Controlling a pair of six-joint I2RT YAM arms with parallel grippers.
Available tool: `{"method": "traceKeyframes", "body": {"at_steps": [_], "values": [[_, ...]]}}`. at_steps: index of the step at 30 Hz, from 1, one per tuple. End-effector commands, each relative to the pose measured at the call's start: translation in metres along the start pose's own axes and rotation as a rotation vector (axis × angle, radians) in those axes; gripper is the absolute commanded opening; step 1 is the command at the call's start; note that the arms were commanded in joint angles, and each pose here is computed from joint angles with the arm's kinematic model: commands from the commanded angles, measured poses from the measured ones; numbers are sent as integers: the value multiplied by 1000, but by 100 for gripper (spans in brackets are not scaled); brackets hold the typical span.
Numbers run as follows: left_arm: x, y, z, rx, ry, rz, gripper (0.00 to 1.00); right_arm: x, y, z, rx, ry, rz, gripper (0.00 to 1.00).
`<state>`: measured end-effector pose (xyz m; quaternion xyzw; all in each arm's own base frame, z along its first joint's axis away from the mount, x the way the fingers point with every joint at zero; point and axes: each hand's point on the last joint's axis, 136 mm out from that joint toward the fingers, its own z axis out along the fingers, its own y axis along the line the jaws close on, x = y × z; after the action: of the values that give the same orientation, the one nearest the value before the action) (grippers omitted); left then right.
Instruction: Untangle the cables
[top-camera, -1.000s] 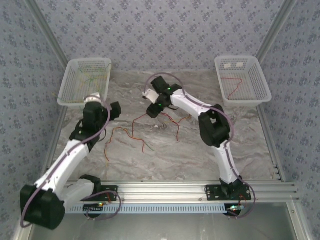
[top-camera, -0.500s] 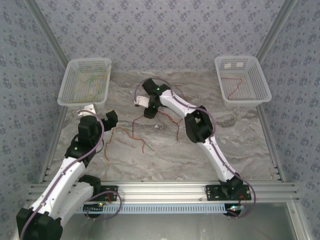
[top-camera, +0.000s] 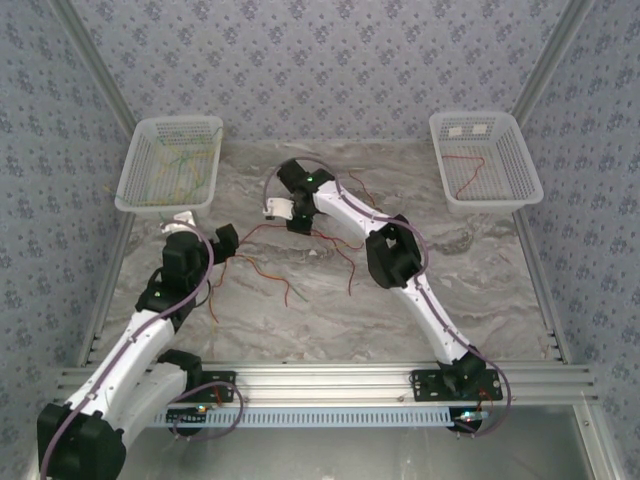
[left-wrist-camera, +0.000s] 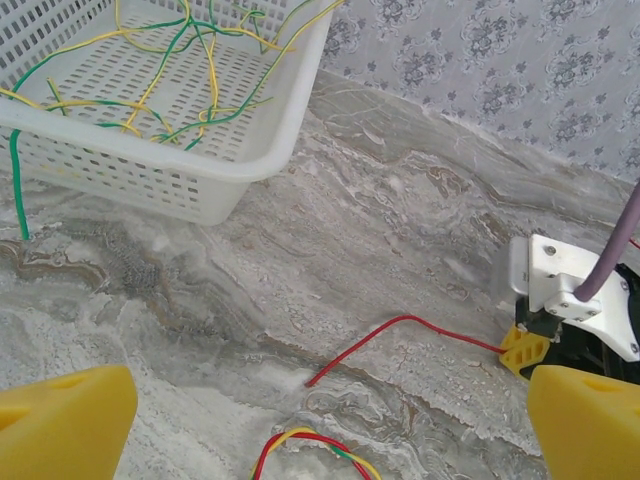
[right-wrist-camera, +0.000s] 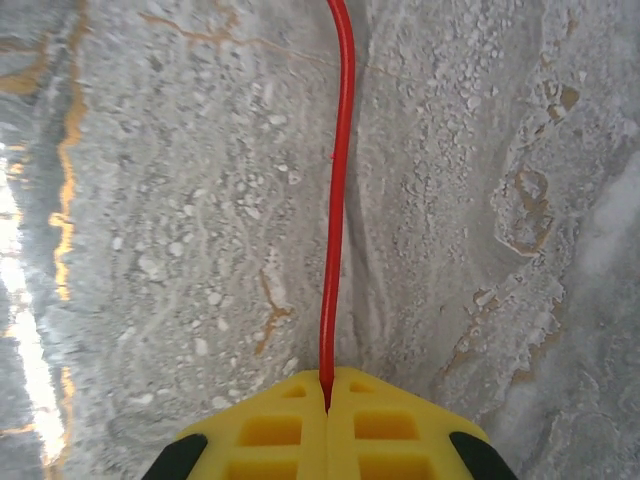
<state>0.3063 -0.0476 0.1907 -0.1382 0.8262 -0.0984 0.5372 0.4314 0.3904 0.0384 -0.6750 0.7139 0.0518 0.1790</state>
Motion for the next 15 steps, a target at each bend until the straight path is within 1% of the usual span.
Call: {"method": "traceKeyframes", "body": {"at_steps": [1,3,8,10,12,15], "values": [[-7,-2,1,3,-32,-16,99,-23,-10,-75,99,-59,-1,0],[-6,-2,2,4,-33,-18,99,-34,-9,-107,107,-126,40,0],[-3,-1,6,-3,-27,-19,99,-50,-1,-170,78,-283,165,0],[-3,-2,7,1,-28,-20,99,-50,-4,-188,73,-329,211,0],[-6,-4,7,10,-30,-21,99,-46,-13,-208,89,-359,295,0],[-12,-9,4,33,-40,-24,99,-32,-35,-250,142,-427,436,0]]}}
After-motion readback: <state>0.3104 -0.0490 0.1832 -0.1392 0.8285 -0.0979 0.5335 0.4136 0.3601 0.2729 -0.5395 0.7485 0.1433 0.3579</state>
